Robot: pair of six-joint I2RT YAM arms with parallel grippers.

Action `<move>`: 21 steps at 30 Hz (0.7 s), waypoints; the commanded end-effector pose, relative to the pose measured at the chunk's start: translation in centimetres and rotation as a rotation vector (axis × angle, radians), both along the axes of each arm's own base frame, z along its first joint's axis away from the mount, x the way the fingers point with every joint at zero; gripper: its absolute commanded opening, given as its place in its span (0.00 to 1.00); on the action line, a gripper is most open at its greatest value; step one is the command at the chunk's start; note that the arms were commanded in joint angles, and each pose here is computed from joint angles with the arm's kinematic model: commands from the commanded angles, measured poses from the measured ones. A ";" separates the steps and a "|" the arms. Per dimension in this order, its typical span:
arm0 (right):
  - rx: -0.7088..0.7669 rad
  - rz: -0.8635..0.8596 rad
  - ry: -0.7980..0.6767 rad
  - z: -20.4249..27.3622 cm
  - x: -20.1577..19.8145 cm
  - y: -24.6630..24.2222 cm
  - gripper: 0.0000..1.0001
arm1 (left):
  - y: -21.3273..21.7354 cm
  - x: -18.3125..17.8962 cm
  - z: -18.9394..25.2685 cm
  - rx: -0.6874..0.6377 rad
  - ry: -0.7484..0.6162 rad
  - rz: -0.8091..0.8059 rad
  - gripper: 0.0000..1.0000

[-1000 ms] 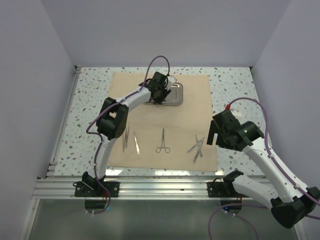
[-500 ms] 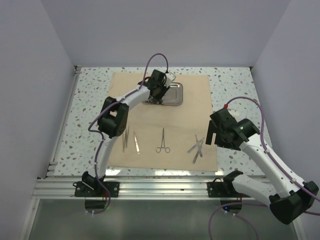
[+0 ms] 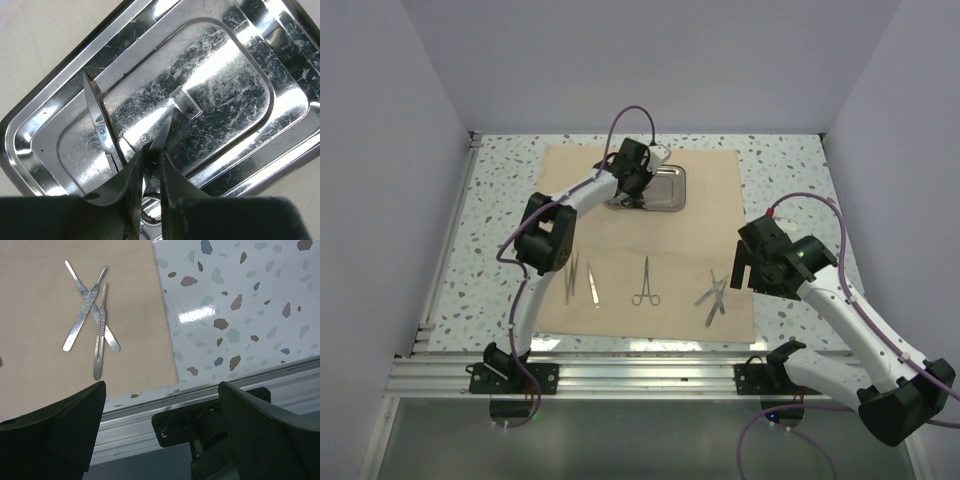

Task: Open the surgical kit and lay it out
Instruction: Pick up the medical item from the container.

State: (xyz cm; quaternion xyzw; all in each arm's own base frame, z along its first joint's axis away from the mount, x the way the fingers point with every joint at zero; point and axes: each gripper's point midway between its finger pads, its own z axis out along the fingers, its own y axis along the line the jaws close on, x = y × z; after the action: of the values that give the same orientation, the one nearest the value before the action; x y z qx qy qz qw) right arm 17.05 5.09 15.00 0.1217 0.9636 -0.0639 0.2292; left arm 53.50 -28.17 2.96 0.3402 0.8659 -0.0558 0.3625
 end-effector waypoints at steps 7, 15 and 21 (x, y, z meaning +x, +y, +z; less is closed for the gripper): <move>0.017 0.009 -0.032 0.6 0.7 0.4 0.98 | 1.6 -0.6 -2.4 -0.005 0.101 0.103 0.00; 0.037 0.003 -0.079 1.2 1.3 0.6 0.98 | 2.5 1.4 5.2 -0.057 -0.034 0.249 0.00; 0.064 -0.002 -0.119 1.9 1.7 0.9 0.98 | 3.0 2.6 12.2 -0.136 -0.133 0.358 0.00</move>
State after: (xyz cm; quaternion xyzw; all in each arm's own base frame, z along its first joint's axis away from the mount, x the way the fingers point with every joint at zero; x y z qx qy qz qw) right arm 17.72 5.46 15.42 0.1244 0.9593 -0.0497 0.2485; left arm 54.82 -26.29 5.76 0.2216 0.9006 -0.0266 0.3731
